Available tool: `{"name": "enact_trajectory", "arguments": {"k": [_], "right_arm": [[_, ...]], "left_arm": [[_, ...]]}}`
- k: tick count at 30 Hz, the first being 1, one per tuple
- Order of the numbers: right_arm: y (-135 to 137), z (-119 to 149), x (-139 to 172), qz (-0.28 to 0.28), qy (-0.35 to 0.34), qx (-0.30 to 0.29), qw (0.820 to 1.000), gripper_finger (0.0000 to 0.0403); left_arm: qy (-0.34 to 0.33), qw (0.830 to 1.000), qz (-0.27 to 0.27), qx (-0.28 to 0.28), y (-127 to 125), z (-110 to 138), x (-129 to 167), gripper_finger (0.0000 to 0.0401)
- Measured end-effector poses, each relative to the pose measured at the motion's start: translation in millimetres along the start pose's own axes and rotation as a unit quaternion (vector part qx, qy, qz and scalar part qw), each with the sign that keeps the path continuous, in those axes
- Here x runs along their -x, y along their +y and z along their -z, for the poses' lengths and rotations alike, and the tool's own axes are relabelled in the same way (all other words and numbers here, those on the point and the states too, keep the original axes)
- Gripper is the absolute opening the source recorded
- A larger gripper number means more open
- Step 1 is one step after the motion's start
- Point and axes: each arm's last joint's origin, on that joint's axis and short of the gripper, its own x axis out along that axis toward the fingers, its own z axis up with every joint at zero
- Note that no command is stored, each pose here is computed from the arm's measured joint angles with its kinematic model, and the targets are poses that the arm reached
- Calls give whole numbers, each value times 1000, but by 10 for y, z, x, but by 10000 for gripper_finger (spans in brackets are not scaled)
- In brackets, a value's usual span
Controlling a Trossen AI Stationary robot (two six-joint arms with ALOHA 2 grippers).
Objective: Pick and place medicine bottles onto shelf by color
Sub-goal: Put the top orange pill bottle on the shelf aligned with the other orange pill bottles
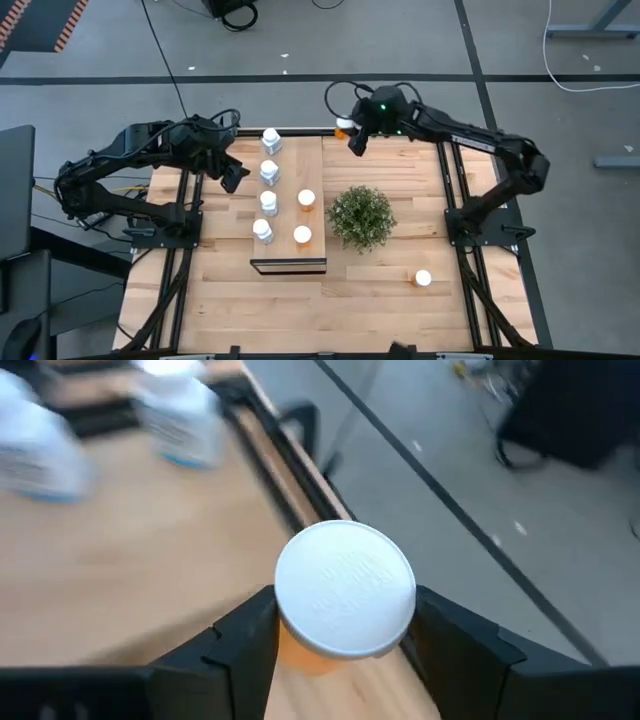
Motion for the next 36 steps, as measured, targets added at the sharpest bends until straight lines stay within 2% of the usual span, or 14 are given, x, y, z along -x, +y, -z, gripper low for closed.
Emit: {"name": "enact_trajectory", "arguments": {"k": [4, 8, 11, 19, 24, 27, 32, 36], "right_arm": [[336, -97, 117, -36, -35, 25, 998, 218], [646, -116, 22, -29, -52, 43, 997, 218], [772, -115, -115, -14, -65, 45, 997, 218], [792, -75, -407, 2, -66, 14, 998, 218], [821, -313, -492, 2, -85, 33, 996, 218], [817, -442, -588, 4, -60, 43, 997, 218], [783, -450, -802, 7, 25, 47, 999, 218], [761, -478, -878, 5, 34, 35, 999, 218]], "left_arm": [[-5, 1000, -7, -2, 3, -5, 0, 190], [-9, 1000, -9, -13, 0, -12, -7, 190], [-13, 1000, -6, -14, -7, -23, -14, 190], [-16, 1000, -5, -20, -10, -27, -13, 190], [-15, 1000, -5, -18, -10, -26, -13, 190], [-15, 1000, -5, -20, -9, -25, -13, 190], [-14, 1000, -5, -21, -8, -22, -11, 190], [-13, 1000, -6, -21, -7, -22, -12, 190]]}}
